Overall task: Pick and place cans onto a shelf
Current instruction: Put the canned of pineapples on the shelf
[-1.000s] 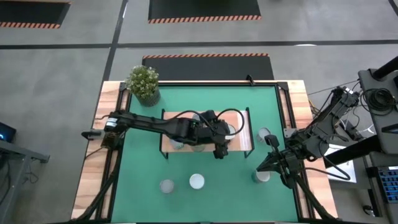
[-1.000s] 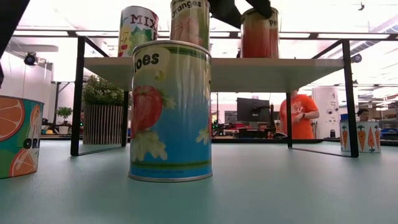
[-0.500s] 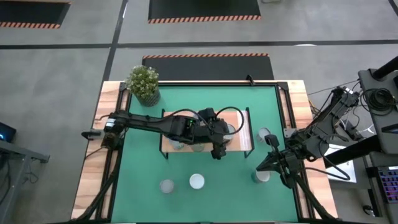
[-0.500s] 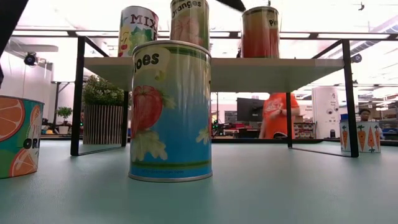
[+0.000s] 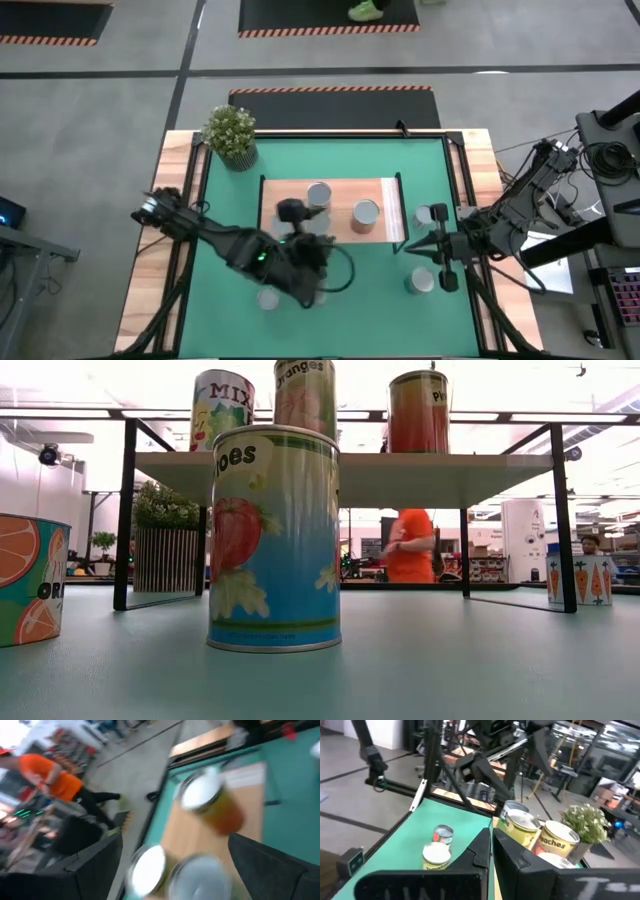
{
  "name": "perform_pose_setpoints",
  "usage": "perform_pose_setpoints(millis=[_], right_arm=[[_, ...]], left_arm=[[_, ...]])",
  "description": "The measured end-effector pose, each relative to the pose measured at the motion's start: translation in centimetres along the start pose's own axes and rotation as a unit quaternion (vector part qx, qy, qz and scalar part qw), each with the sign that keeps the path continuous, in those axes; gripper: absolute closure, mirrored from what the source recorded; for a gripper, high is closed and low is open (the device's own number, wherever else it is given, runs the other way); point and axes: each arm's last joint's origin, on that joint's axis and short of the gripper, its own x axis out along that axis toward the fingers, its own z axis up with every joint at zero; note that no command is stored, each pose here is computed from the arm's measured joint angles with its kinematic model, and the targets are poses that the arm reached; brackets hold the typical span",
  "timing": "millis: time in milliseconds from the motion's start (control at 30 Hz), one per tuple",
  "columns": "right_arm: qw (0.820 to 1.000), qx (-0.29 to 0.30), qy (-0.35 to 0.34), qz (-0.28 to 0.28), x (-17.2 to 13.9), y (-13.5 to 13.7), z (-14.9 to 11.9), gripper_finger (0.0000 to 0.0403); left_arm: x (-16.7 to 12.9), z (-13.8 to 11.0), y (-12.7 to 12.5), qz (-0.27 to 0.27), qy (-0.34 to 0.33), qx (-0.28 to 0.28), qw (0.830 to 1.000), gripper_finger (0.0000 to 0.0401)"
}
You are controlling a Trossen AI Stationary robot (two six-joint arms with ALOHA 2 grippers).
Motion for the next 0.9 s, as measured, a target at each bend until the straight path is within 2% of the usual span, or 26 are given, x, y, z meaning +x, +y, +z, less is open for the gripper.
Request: perform_pose_setpoints(millis=[133,300,433,567,733,900], right_arm=[[0.999,0.035,0.005,-0.040,0.0,-0.3,0.0,0.0394],[0.993,0.069,0.025,-0.088,0.3,-0.9,-0.5,0.0394],[0.987,0.097,0.042,-0.121,0.8,-1.8,-1.1,0.0394],[0.979,0.122,0.069,-0.149,1.4,-2.5,-2.0,0.0394],[0.968,0.150,0.105,-0.169,1.2,-3.4,-1.9,0.0394],[0.957,0.177,0.151,-0.173,1.1,-4.0,-1.0,0.0394]], left_arm=[[-1.8,-3.1,1.3,0.031,-0.005,-0.046,0.998,0.0058],[-4.3,-5.7,3.7,0.009,-0.043,-0.125,0.991,0.0058],[-5.7,-7.2,4.9,-0.013,-0.085,-0.164,0.983,0.0058],[-6.2,-9.0,5.7,-0.005,-0.117,-0.184,0.976,0.0058],[-6.0,-11.9,7.0,0.042,-0.122,-0.220,0.967,0.0058],[-6.2,-14.0,8.1,0.031,-0.124,-0.254,0.959,0.0064]])
